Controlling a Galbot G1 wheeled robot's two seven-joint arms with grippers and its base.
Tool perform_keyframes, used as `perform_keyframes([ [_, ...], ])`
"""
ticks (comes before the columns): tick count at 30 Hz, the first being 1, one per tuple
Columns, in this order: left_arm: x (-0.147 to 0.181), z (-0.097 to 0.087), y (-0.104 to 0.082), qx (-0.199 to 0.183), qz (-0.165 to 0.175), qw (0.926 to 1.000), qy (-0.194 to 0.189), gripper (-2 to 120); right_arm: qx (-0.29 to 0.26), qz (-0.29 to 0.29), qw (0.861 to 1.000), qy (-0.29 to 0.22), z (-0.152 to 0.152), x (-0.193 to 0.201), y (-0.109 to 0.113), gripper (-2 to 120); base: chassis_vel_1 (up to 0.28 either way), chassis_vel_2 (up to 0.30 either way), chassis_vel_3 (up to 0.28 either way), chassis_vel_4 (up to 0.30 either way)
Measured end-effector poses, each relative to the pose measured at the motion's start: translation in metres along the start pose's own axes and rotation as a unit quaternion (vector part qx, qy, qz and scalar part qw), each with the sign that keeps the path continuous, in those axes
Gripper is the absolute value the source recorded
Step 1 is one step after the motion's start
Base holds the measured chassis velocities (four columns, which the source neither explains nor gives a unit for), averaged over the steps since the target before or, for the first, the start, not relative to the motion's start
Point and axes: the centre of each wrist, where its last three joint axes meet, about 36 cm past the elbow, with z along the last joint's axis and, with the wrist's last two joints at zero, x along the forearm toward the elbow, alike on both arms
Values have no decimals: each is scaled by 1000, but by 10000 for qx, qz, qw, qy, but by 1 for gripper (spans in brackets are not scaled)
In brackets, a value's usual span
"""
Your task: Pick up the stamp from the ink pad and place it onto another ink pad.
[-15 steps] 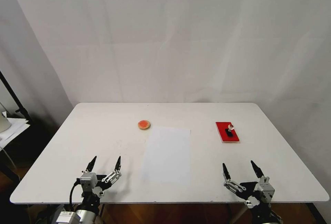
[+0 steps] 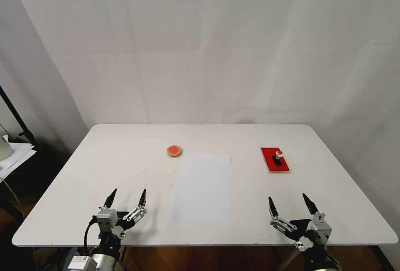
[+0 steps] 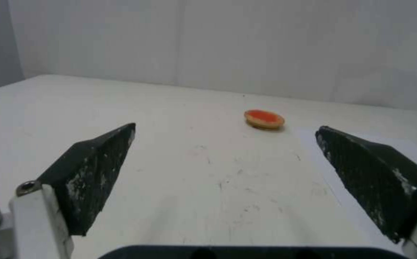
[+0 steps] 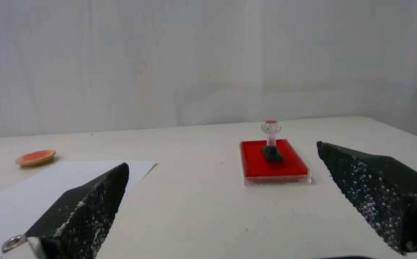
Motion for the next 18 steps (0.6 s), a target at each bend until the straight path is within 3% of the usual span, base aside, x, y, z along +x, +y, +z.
perform_keyframes([
  [5,0,0,0,0,0,10000,0,100,118,-116,9998,-82,-10,-18,-22,100,0,0,0,0],
  [10,0,0,0,0,0,10000,1,100,-148,-299,9994,-47,-29,-69,-55,100,0,0,0,0],
  [14,0,0,0,0,1,10000,-1,100,-439,-392,9979,288,-29,-120,-82,100,0,0,0,0],
  [18,0,0,0,0,0,10000,0,100,-536,-323,9961,622,-22,-146,-99,100,0,0,0,0],
])
